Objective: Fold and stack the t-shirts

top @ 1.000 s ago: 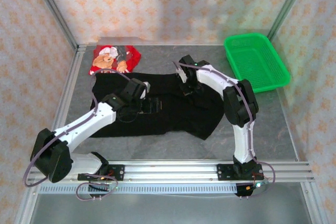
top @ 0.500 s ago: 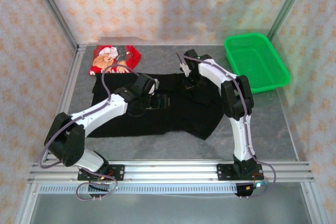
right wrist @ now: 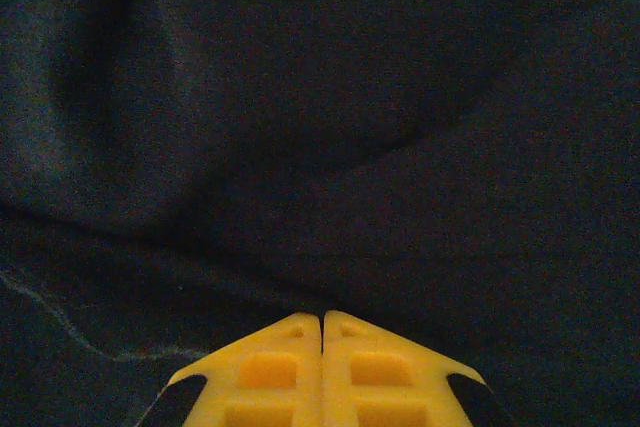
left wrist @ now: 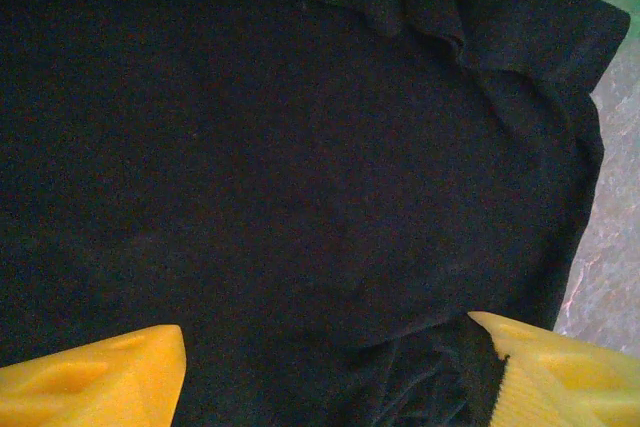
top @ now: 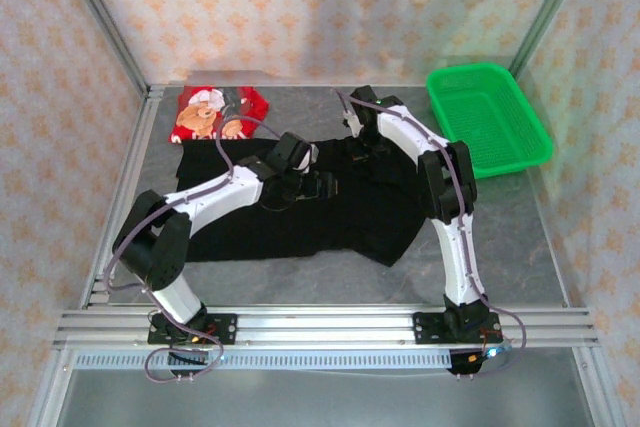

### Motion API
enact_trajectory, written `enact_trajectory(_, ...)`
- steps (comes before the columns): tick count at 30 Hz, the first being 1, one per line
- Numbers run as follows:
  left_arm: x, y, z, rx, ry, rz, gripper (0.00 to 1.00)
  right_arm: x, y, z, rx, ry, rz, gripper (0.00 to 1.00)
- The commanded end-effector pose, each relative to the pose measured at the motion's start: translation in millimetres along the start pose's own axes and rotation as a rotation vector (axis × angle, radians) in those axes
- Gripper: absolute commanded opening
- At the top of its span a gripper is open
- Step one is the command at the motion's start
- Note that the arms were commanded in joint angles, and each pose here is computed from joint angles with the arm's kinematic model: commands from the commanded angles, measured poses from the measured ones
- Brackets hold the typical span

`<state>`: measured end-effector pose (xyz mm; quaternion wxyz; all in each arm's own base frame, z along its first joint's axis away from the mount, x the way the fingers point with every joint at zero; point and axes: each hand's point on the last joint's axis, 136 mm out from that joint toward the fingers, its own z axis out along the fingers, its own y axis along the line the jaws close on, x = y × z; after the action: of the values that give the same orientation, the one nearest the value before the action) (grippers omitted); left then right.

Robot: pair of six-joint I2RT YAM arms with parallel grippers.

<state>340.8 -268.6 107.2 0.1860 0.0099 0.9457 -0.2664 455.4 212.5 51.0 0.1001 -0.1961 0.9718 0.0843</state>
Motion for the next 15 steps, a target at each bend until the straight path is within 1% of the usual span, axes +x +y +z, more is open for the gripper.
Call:
enact_trajectory(1, -11.6, -23.5, 2.1, 0.066, -0.021, 0.001, 0.73, -4.2, -5.9, -1.0, 0.006, 0.009, 0.024, 0.01)
enact_trajectory(5, -15.3, -30.6, 13.7, 0.098, -0.013, -0.027, 0.73, -7.0, -10.9, 4.6, 0.017, 0.017, 0.041, 0.07)
enact_trajectory(8, -19.7, -35.2, 22.9, 0.126, -0.014, -0.069, 0.73, -17.0, -19.9, 3.6, 0.010, -0.010, 0.095, 0.09)
enact_trajectory(11, -22.7, -36.9, 34.0, 0.140, -0.008, -0.112, 0.72, -31.5, -28.1, -4.2, -0.040, -0.055, 0.185, 0.18)
enact_trajectory(13, -25.2, -37.1, 40.8, 0.144, -0.009, -0.147, 0.72, -40.6, -30.2, -13.5, -0.079, -0.090, 0.232, 0.31)
enact_trajectory(15, -30.6, -40.4, 46.0, 0.168, -0.023, -0.187, 0.72, -49.5, -33.3, -26.6, -0.109, -0.138, 0.281, 0.38)
